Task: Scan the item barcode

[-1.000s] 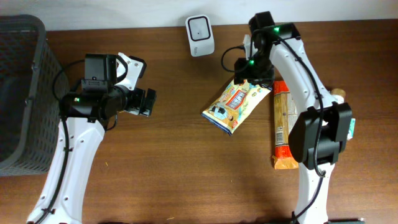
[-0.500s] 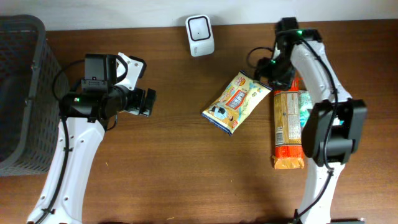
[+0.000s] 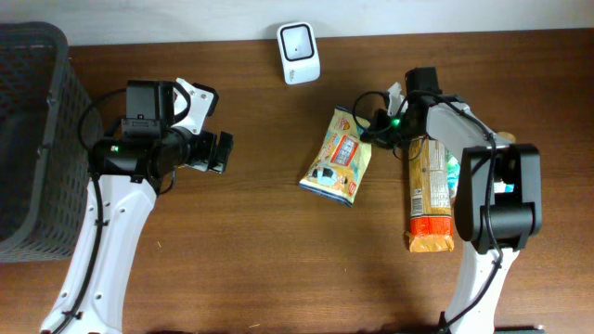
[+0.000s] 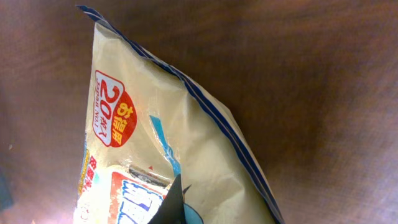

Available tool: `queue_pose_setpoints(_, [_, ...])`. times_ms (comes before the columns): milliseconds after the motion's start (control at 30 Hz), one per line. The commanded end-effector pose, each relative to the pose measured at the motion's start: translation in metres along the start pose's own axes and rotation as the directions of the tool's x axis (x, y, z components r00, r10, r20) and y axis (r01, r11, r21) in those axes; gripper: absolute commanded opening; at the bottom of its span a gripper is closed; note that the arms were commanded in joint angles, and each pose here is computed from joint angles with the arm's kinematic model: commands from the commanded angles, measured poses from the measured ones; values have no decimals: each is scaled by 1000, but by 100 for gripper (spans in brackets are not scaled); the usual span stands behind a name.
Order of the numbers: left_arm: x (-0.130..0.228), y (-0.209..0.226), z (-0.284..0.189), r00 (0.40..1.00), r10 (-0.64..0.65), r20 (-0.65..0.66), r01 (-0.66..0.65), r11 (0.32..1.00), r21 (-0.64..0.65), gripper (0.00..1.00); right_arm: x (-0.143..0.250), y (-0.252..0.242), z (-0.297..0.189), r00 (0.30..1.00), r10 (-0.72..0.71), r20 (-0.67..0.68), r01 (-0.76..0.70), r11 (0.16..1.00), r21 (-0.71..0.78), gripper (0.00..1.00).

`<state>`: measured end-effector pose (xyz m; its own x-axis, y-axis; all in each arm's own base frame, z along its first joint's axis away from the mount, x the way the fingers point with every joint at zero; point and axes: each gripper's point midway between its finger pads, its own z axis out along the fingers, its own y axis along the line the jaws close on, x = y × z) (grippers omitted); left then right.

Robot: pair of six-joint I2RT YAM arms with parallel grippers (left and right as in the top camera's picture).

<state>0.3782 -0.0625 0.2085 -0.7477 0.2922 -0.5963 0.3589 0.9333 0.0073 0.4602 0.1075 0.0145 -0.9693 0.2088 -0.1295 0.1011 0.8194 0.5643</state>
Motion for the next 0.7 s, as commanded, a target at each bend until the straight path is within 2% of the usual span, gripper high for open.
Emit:
queue_pose_setpoints(0, [-4, 1, -5, 1000, 16, 15, -16, 1000, -5, 99, -16, 20, -43, 995, -76, 61, 74, 997, 32, 4])
queue_pose_setpoints(67, [-4, 1, -5, 1000, 15, 15, -15, 1000, -5, 99, -32, 42, -114, 962, -204, 182, 156, 956, 249, 4])
queue_pose_setpoints(100, [-4, 1, -5, 1000, 15, 15, -15, 1000, -5, 99, -35, 50, -153, 931, -275, 240, 156, 894, 420, 4])
queue_pose_setpoints(133, [-4, 1, -5, 1000, 15, 15, -15, 1000, -5, 99, -34, 51, -184, 901, -346, 262, 125, 784, 608, 4])
queue_pose_setpoints(167, [-4, 1, -5, 1000, 15, 15, -15, 1000, -5, 99, -31, 53, -207, 871, -421, 252, 73, 618, 783, 4])
queue_pose_setpoints(233, [-4, 1, -5, 1000, 15, 15, -15, 1000, -5, 99, -17, 68, -205, 836, -533, 131, 92, 371, 924, 4])
queue_pose_setpoints(300, [-4, 1, -5, 1000, 15, 15, -15, 1000, -5, 99, -9, 78, -174, 811, -584, 8, 155, 228, 961, 4])
queue_pose_setpoints(367, [-4, 1, -5, 1000, 15, 15, -15, 1000, -5, 99, -4, 71, -124, 784, -599, -162, 222, 28, 975, 4])
queue_pose_setpoints(433, [-4, 1, -5, 1000, 15, 15, -15, 1000, -5, 99, 9, 72, -85, 759, -601, -250, 302, -15, 953, 4])
queue_pose_setpoints(467, [-3, 1, -5, 1000, 15, 15, -15, 1000, -5, 99, 27, 84, -54, 726, -619, -300, 373, -12, 928, 4])
queue_pose_setpoints(500, [-4, 1, -5, 1000, 15, 15, -15, 1000, -5, 99, 45, 96, -30, 704, -638, -313, 439, 44, 898, 6])
queue_pose_setpoints(533, [-4, 1, -5, 1000, 15, 15, -15, 1000, -5, 99, 69, 113, -3, 682, -656, -324, 524, 129, 842, 22])
queue_pose_setpoints(600, [-4, 1, -5, 1000, 15, 15, -15, 1000, -5, 99, 103, 130, 25, 660, -666, -348, 624, 227, 748, 59])
queue_pose_setpoints(633, [-3, 1, -5, 1000, 15, 15, -15, 1000, -5, 99, 119, 133, 36, 659, -656, -369, 668, 284, 687, 68])
queue_pose_setpoints(667, [-4, 1, -5, 1000, 15, 15, -15, 1000, -5, 99, 133, 135, 46, 655, -644, -395, 710, 347, 612, 73])
